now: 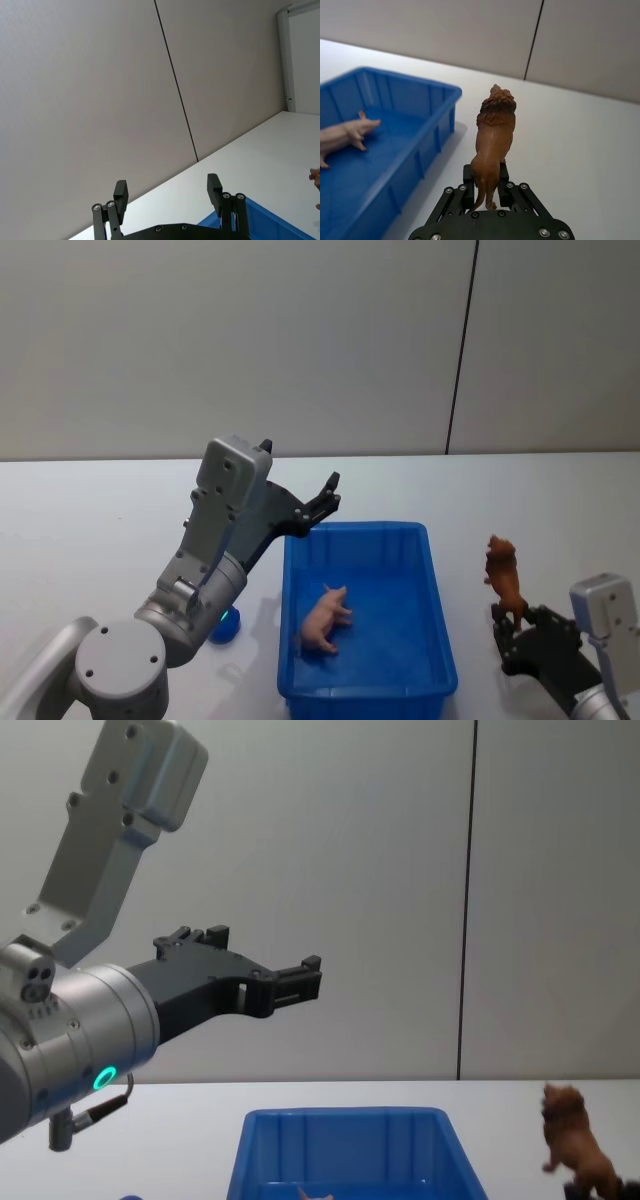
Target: Pick up the two dolls from the table and place them into the box.
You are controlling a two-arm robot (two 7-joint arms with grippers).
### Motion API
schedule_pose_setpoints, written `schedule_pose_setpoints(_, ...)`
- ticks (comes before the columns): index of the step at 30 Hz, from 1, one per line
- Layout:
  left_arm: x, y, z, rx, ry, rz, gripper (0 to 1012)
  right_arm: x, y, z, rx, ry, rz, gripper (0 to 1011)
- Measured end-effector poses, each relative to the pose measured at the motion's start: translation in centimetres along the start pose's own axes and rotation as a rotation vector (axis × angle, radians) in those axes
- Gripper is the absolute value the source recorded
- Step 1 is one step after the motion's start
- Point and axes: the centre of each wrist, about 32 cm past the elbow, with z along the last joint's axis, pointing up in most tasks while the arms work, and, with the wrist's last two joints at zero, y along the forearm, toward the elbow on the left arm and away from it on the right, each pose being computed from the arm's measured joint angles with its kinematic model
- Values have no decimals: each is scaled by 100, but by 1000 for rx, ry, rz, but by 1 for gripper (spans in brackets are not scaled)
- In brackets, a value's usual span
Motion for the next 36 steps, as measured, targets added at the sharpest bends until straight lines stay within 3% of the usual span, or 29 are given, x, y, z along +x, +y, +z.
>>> schedule_pose_setpoints(13, 0, 0, 0, 0, 0, 0, 1001, 12, 101, 284, 132, -41, 111, 248)
schedule_pose_setpoints(20, 0, 0, 0, 0, 0, 0, 1001, -12, 232, 410, 166, -46, 200, 249)
schedule_pose_setpoints(26, 0, 0, 0, 0, 0, 0, 1001, -47, 385, 479, 161, -41, 280, 253)
schedule_pose_setpoints(36, 0, 0, 0, 0, 0, 0, 1001, -107, 716, 557, 109, -15, 382, 575)
